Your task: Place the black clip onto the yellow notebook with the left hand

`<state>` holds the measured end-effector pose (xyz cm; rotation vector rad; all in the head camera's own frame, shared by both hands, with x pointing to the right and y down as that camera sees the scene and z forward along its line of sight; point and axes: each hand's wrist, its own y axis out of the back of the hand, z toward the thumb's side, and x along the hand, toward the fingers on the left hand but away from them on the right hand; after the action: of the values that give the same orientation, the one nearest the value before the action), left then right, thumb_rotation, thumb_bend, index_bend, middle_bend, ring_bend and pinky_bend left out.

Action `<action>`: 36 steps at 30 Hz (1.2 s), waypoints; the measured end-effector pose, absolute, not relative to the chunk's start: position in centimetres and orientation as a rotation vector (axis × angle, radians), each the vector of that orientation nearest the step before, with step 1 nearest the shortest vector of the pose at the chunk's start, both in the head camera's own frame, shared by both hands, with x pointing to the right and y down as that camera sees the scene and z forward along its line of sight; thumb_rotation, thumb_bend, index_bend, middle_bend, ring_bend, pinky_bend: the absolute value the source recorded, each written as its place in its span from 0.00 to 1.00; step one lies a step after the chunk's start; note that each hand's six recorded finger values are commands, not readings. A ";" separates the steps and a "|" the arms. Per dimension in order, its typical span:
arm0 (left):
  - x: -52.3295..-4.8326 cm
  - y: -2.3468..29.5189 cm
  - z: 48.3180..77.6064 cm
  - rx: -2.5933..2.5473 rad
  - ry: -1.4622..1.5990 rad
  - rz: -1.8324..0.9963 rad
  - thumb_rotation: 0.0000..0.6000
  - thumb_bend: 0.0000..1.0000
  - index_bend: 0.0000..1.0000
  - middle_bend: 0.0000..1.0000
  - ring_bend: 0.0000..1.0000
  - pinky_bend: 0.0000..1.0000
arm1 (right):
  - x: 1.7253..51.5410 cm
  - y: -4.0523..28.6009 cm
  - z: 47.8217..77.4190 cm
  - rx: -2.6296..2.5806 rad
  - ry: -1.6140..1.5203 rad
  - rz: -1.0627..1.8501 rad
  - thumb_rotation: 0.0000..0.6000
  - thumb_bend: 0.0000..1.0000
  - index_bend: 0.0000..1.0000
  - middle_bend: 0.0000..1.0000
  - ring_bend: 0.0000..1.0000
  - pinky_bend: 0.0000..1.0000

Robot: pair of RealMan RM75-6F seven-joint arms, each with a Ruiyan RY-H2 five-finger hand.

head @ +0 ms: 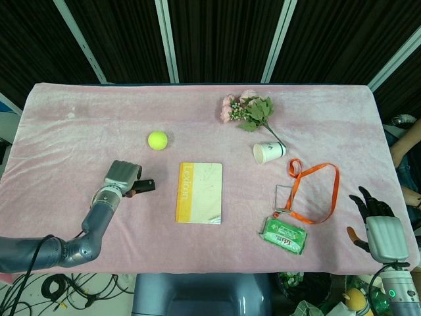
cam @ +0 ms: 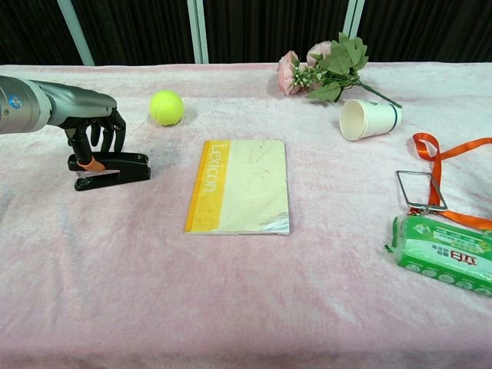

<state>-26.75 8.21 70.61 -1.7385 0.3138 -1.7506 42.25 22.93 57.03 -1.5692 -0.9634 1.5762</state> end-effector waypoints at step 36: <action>-25.5 8.4 71.0 -1.727 0.296 -1.740 1.00 0.38 0.48 0.51 0.40 0.61 | 42.6 22.8 57.0 -1.577 -0.991 1.596 1.00 0.22 0.21 0.06 0.19 0.21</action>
<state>-25.53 8.43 71.05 -1.7266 0.2958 -1.7397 42.58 22.81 57.05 -1.5769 -0.9910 1.5956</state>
